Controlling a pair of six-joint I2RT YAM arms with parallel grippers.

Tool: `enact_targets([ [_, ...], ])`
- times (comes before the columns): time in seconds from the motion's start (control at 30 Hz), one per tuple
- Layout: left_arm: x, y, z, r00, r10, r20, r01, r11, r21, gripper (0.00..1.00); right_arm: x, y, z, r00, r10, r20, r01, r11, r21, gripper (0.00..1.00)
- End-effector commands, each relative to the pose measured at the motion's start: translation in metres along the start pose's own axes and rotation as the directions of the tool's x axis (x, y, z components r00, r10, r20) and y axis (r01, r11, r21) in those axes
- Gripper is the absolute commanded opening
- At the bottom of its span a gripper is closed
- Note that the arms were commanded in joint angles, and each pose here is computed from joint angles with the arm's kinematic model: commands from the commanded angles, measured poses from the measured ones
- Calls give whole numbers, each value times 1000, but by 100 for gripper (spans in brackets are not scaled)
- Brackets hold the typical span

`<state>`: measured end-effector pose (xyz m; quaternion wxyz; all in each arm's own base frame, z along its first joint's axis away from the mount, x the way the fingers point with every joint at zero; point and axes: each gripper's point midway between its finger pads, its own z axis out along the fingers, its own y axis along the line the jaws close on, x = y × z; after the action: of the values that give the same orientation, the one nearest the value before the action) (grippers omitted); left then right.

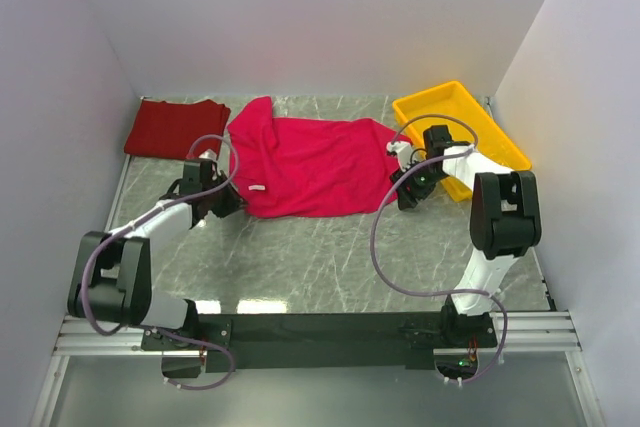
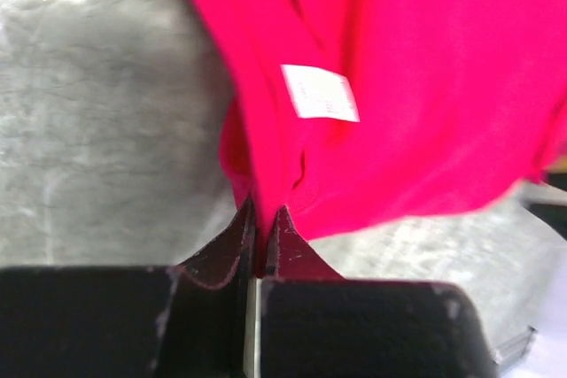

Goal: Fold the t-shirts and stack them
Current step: Flatten the tshirt out

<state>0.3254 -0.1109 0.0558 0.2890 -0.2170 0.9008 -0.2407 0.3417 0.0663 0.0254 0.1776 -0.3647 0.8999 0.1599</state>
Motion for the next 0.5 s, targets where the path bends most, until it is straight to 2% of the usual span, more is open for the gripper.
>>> enact_targets([
  [0.0,-20,-39,-28,999,-7,37,3,994,111,1,-31,-24,0,997,36,66,-42,994,99,61],
  [0.13,-24,-53,-41,999,-46,25,41,986,161,0,-41,-33,3,993,86,84,-97,986,134,57],
  [0.23,-27,-59,-50,998,-62,17,58,980,189,1,-44,-39,4,990,112,86,-125,979,162,49],
  [0.33,-32,-63,-57,998,-68,19,63,976,209,0,-45,-42,5,988,137,77,-148,975,163,32],
  [0.37,-32,-63,-59,997,-72,15,67,975,210,0,-46,-40,5,986,146,75,-156,975,156,14],
  [0.43,-37,-65,-65,997,-73,16,68,973,220,1,-49,-37,-4,986,149,78,-159,976,148,1],
  [0.47,-36,-64,-67,997,-77,5,75,974,213,0,-53,-34,-10,986,137,92,-149,979,138,0],
])
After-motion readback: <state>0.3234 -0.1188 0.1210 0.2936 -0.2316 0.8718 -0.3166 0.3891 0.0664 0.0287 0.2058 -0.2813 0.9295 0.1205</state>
